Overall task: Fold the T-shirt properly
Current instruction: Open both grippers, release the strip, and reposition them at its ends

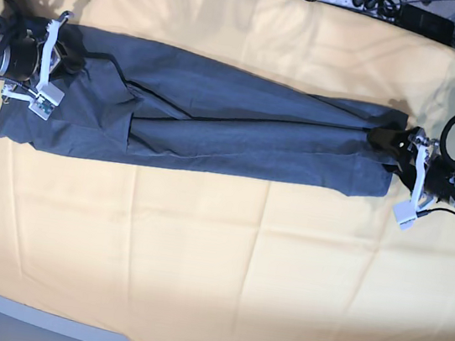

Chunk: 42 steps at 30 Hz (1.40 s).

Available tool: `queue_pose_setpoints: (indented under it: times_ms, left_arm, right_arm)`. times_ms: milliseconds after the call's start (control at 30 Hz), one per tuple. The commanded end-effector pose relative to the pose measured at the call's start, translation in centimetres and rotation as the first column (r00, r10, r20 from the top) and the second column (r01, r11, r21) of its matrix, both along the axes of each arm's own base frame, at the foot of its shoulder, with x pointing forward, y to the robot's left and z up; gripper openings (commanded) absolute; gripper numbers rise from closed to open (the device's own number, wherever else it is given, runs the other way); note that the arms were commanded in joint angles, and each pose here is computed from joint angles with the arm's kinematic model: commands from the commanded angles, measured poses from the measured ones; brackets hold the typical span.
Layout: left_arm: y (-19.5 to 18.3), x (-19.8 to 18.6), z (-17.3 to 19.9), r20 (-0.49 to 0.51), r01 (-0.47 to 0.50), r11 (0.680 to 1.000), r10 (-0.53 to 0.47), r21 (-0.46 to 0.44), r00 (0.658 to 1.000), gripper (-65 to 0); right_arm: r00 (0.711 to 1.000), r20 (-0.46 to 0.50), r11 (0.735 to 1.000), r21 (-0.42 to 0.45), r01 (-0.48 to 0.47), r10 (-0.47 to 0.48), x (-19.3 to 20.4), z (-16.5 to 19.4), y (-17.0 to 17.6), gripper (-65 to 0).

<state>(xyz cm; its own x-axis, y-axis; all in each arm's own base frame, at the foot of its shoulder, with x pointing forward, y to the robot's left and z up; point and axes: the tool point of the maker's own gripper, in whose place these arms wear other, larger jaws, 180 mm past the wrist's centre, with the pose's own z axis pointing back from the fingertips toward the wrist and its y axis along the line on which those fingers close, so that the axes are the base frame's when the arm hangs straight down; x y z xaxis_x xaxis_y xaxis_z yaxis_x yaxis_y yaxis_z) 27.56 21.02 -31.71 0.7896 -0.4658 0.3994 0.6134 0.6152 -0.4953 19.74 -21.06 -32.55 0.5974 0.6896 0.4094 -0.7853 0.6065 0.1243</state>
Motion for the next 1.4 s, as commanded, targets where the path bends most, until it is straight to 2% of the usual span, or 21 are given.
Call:
queue_pose_setpoints:
  times_ms: [0, 267, 400, 567, 667, 767, 800, 867, 933, 967, 1100, 1200, 1300, 1333, 1367]
  left_arm:
    - [0.9, 0.9, 1.6, 0.044, -0.008, 1.000, 0.007, 0.008, 0.999, -23.0]
    - [2.1, 0.8, 1.9, 0.049, -0.014, 0.999, 0.012, 0.038, 0.999, -23.0]
    - [2.9, 0.7, 2.2, 0.055, -0.012, 0.998, 0.009, 0.055, 0.998, -23.0]
    - [3.2, 0.7, 2.3, 0.055, -0.015, 0.998, 0.012, 0.062, 0.998, -23.1]
    - [3.3, 0.7, 2.3, 0.054, -0.016, 0.998, 0.012, 0.065, 0.998, -23.0]
    - [3.5, 0.7, 2.4, 0.055, -0.018, 0.997, 0.014, 0.070, 0.998, -23.1]
    - [3.6, 0.7, 2.4, 0.056, -0.019, 0.997, 0.015, 0.073, 0.998, -23.0]
    - [3.8, 0.7, 2.5, 0.058, -0.022, 0.997, 0.017, 0.078, 0.998, -23.1]
    - [4.0, 0.8, 2.8, 0.064, -0.024, 0.996, 0.019, 0.083, 0.998, -23.0]
    - [4.2, 0.9, 2.9, 0.067, -0.027, 0.996, 0.021, 0.087, 0.998, -23.0]
    - [5.2, 0.9, 3.4, 0.073, -0.037, 0.993, 0.029, 0.112, 0.997, -23.0]
    - [6.0, 0.8, 3.7, 0.074, -0.046, 0.990, 0.036, 0.132, 0.997, -23.1]
    - [6.5, 0.9, 4.2, 0.091, -0.043, 0.989, 0.030, 0.141, 0.995, -23.1]
    - [6.7, 1.1, 4.5, 0.105, -0.047, 0.989, 0.033, 0.138, 0.994, -23.1]
    - [6.8, 1.4, 4.9, 0.121, -0.055, 0.989, 0.038, 0.135, 0.992, -23.1]
  right_arm:
    - [1.000, 0.026, 1.000, -0.015, -0.012, 0.012, 0.6, 1.0, -0.5, -65.0]
    - [0.998, -0.011, 0.996, 0.063, -0.067, 0.067, 0.1, 4.0, -0.3, -65.0]
    - [0.997, -0.025, 0.998, 0.019, -0.068, 0.068, -0.2, 3.6, -1.1, -65.0]
    - [0.996, 0.076, 0.997, -0.076, -0.034, 0.040, 1.8, 3.1, -2.8, -65.0]
    - [0.996, 0.088, 0.993, -0.119, -0.018, 0.028, 2.1, 2.5, -3.6, -65.0]
    - [0.995, 0.097, 0.987, -0.153, 0.040, -0.026, 2.4, 2.0, -4.2, -65.0]
    - [0.996, 0.083, 0.986, -0.162, 0.043, -0.029, 2.2, 1.8, -4.4, -64.1]
    - [0.999, 0.026, 0.988, -0.151, 0.032, -0.028, 1.2, 1.7, -4.1, -47.1]
    - [0.999, -0.042, 0.995, -0.099, 0.001, -0.005, 0.0, 1.7, -3.2, -29.2]
    - [0.997, -0.072, 0.997, -0.069, -0.025, 0.020, -0.7, 1.9, -2.6, -25.1]
    - [0.991, -0.072, 0.988, 0.113, -0.107, 0.116, -1.7, 4.0, 1.3, -24.5]
    - [0.986, -0.036, 0.981, 0.113, -0.158, 0.163, -1.9, 5.0, 2.3, -24.5]
    - [0.988, 0.002, 0.983, 0.105, -0.154, 0.154, -1.3, 5.8, 2.1, -25.0]
    - [0.990, 0.022, 0.986, 0.087, -0.139, 0.138, -0.9, 5.8, 1.7, -27.0]
    - [0.992, 0.070, 0.991, 0.068, -0.112, 0.107, 0.1, 5.8, 1.4, -32.0]
